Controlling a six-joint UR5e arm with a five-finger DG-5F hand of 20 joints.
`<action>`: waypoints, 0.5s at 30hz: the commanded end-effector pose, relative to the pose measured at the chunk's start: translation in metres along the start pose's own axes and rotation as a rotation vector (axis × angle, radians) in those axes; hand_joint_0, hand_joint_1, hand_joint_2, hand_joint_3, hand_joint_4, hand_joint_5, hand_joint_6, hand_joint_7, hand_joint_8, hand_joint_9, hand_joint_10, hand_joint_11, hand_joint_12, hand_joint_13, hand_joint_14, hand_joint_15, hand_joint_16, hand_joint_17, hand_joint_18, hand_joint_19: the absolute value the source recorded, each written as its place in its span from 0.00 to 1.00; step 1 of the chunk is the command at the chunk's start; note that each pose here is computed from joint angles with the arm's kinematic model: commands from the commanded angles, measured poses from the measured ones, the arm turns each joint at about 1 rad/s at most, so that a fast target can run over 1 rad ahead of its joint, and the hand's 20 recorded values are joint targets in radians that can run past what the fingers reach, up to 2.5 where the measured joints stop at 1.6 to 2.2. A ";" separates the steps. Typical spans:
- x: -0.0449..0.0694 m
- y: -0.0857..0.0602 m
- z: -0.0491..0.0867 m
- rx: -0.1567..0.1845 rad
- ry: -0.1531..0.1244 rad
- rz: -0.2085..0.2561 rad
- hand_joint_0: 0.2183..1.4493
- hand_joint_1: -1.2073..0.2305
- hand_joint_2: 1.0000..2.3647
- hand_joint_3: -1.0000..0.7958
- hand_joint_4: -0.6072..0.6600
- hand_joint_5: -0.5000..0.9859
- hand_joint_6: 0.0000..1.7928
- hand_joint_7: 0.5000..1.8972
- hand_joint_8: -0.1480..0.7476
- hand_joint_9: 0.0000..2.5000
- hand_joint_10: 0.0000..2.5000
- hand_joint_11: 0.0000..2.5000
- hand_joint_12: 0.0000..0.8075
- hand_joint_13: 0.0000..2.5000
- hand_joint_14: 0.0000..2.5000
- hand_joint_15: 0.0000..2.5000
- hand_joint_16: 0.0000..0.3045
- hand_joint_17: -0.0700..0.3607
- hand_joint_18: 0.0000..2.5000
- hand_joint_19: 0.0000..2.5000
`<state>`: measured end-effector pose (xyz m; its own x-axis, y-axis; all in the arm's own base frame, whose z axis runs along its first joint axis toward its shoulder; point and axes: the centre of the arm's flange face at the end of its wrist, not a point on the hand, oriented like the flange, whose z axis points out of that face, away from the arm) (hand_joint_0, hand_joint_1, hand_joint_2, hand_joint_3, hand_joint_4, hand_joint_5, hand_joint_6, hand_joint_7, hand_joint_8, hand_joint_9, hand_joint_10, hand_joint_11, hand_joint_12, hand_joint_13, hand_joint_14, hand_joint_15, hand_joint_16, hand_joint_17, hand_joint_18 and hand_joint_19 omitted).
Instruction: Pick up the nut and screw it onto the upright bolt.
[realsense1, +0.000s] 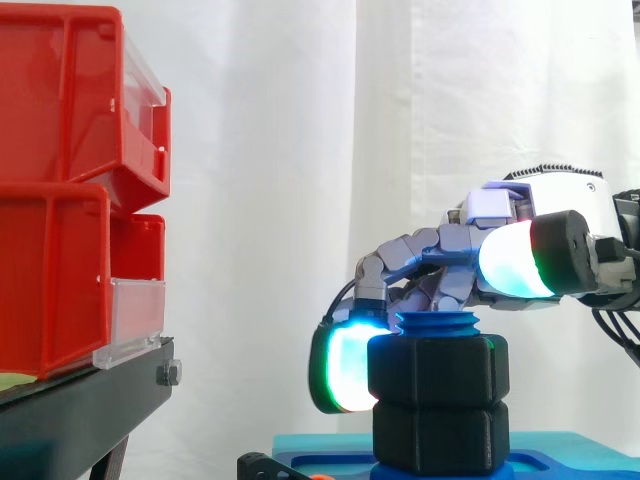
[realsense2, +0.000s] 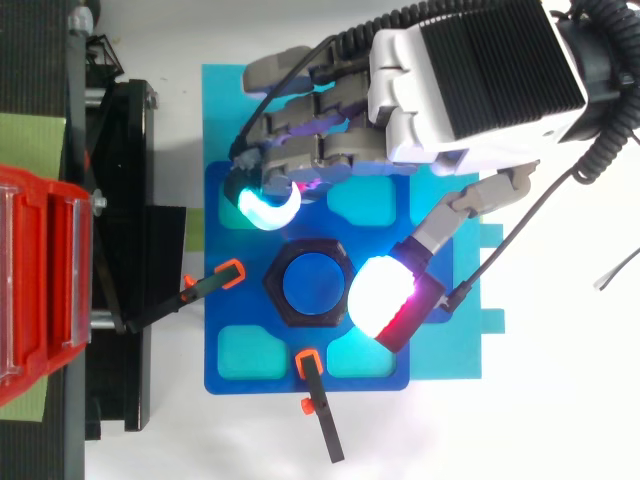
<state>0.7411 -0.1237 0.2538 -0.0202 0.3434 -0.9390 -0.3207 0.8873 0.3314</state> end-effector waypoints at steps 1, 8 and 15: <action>-0.003 -0.002 -0.001 0.005 0.000 0.000 0.19 0.74 0.00 0.28 0.64 0.24 0.28 0.18 0.44 0.34 0.00 0.00 0.36 0.18 0.00 0.00 0.13 0.37 0.07 0.00; -0.003 -0.007 -0.004 0.012 -0.001 0.000 0.18 0.76 0.00 0.28 0.55 0.19 0.28 0.06 0.40 0.19 0.00 0.00 0.39 0.08 0.00 0.00 0.14 0.39 0.00 0.00; -0.002 -0.003 -0.001 0.002 -0.004 -0.001 0.17 0.84 0.00 0.28 0.47 0.18 0.28 0.03 0.31 0.00 0.00 0.00 0.41 0.00 0.00 0.00 0.16 0.42 0.00 0.00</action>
<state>0.7404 -0.1303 0.2550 -0.0149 0.3432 -0.9392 -0.3137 0.8902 0.3303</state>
